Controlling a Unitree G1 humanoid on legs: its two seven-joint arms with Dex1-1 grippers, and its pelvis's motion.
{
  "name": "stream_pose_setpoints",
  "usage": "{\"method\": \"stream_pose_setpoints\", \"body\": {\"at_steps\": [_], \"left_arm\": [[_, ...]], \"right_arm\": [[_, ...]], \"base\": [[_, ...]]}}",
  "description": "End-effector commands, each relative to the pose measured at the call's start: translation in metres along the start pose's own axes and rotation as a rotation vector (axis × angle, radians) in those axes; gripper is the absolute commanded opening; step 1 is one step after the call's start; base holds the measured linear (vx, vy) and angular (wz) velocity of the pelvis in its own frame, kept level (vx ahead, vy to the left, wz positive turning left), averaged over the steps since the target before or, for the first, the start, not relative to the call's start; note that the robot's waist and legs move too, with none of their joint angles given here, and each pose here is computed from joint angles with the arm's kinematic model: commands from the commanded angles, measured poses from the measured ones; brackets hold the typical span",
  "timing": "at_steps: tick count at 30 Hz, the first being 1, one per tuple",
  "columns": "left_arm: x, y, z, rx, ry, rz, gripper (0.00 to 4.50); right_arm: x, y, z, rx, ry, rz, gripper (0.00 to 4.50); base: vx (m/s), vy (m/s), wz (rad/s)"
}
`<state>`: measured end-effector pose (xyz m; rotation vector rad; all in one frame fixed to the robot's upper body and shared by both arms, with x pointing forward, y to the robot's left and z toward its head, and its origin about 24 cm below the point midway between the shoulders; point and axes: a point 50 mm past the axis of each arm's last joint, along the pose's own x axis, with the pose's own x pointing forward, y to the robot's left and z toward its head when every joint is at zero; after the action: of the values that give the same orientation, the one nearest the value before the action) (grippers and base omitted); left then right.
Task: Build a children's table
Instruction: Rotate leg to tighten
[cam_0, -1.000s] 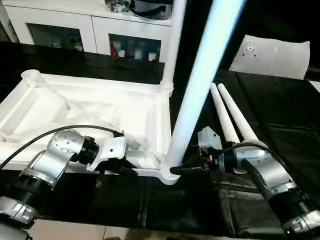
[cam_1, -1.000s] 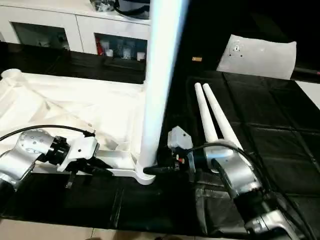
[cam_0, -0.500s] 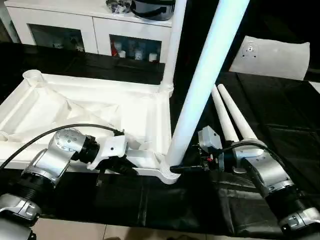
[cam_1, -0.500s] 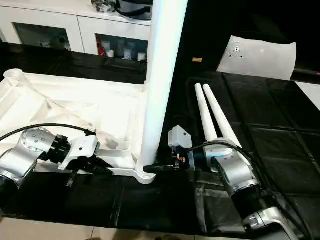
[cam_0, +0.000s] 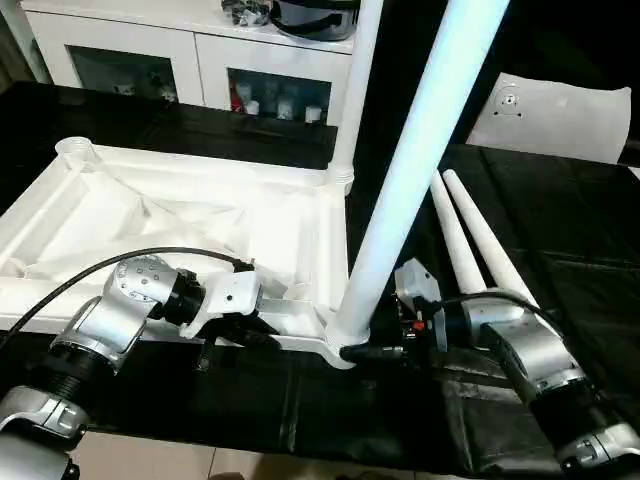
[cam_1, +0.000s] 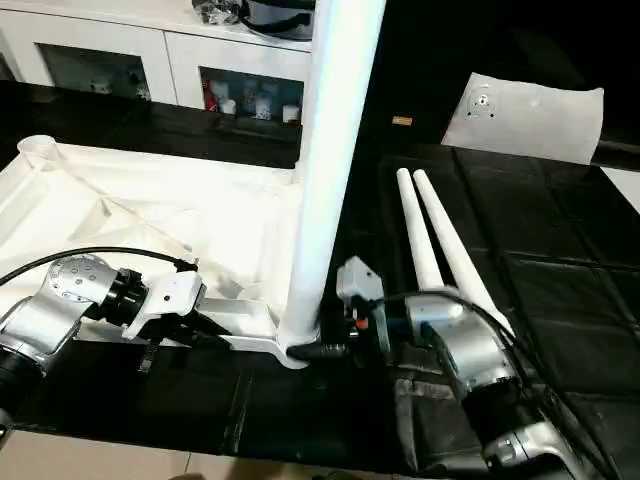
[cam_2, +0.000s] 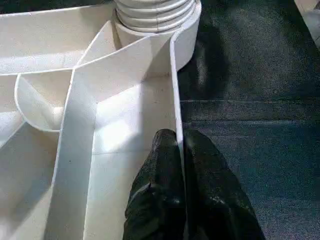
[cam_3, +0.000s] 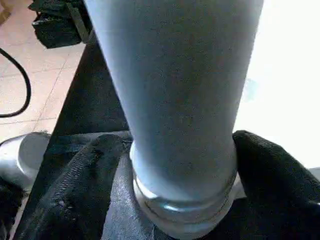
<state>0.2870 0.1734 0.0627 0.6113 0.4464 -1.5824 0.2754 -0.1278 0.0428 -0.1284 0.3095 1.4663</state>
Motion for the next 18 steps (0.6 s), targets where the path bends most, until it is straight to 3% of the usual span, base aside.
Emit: {"method": "stream_pose_setpoints", "body": {"at_steps": [1, 4, 16, 18], "left_arm": [[0.0066, 0.0044, 0.0122, 0.044, -0.094, 0.011, 0.0], [0.0064, 0.0048, 0.0123, 0.045, -0.094, 0.01, 0.0], [0.0052, 0.0052, 0.012, 0.043, -0.091, 0.005, 0.0], [0.0052, 0.0051, 0.0116, 0.042, -0.089, 0.004, 0.0]], "right_arm": [[-0.0005, -0.0015, -0.0009, -0.018, 0.005, -0.036, 4.18], [0.001, -0.0022, -0.0001, -0.025, -0.005, -0.051, 4.27], [0.0017, -0.0003, -0.0006, -0.017, -0.023, -0.036, 2.99], [0.0019, 0.0001, -0.0013, -0.014, -0.02, -0.033, 2.94]], "base": [[0.0, 0.0, 0.0], [0.0, 0.0, 0.0], [0.0, 0.0, 0.0], [0.0, 0.0, 0.0]]}}
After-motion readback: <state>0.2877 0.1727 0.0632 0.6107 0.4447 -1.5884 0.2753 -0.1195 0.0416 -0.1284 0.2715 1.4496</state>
